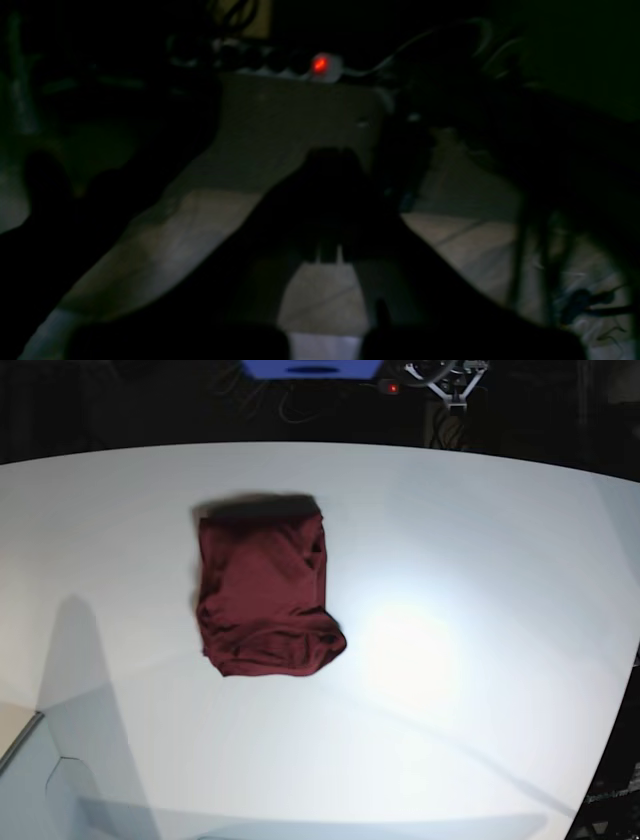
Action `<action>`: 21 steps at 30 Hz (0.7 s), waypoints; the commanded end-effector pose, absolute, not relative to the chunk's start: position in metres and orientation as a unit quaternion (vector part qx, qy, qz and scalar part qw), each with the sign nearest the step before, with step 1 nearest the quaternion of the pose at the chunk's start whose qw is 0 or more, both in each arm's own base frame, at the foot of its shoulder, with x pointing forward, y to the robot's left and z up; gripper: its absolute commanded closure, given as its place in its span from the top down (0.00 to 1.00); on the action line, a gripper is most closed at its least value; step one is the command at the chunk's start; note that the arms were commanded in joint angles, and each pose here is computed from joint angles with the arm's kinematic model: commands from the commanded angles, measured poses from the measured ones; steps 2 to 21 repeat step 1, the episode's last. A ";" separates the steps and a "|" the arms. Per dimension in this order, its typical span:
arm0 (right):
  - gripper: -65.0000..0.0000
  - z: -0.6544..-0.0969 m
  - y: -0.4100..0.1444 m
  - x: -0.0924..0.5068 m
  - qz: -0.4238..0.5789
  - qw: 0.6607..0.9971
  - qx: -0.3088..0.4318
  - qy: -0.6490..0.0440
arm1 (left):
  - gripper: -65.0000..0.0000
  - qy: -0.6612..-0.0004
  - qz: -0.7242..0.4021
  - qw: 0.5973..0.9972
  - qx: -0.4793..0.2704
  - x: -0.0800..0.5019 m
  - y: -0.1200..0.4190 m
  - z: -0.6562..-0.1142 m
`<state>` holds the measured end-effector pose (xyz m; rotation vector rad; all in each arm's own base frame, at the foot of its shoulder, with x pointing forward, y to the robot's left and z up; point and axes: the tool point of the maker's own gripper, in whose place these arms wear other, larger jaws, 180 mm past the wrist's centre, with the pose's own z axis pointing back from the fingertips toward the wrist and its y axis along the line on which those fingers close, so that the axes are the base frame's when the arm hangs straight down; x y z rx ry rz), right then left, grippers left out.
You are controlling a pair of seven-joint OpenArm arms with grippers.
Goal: Layout the t-shirt on the table in an organized manner, then fold the t-shirt properly
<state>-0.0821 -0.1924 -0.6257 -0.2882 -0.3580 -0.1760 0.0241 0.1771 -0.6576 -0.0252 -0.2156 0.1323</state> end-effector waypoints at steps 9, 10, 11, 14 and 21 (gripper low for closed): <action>0.00 -0.623 -0.199 -0.087 -0.072 0.969 -0.160 -0.175 | 0.00 -0.111 0.063 0.992 0.000 0.024 0.189 -0.656; 0.00 -0.623 -0.199 -0.087 -0.072 0.969 -0.160 -0.175 | 0.00 -0.111 0.063 0.992 0.000 0.024 0.189 -0.656; 0.00 -0.623 -0.199 -0.087 -0.072 0.969 -0.160 -0.175 | 0.00 -0.111 0.063 0.992 0.000 0.024 0.189 -0.656; 0.00 -0.623 -0.199 -0.087 -0.072 0.969 -0.160 -0.175 | 0.00 -0.111 0.063 0.992 0.000 0.024 0.189 -0.656; 0.00 -0.623 -0.199 -0.087 -0.072 0.969 -0.160 -0.175 | 0.00 -0.111 0.063 0.992 0.000 0.024 0.189 -0.656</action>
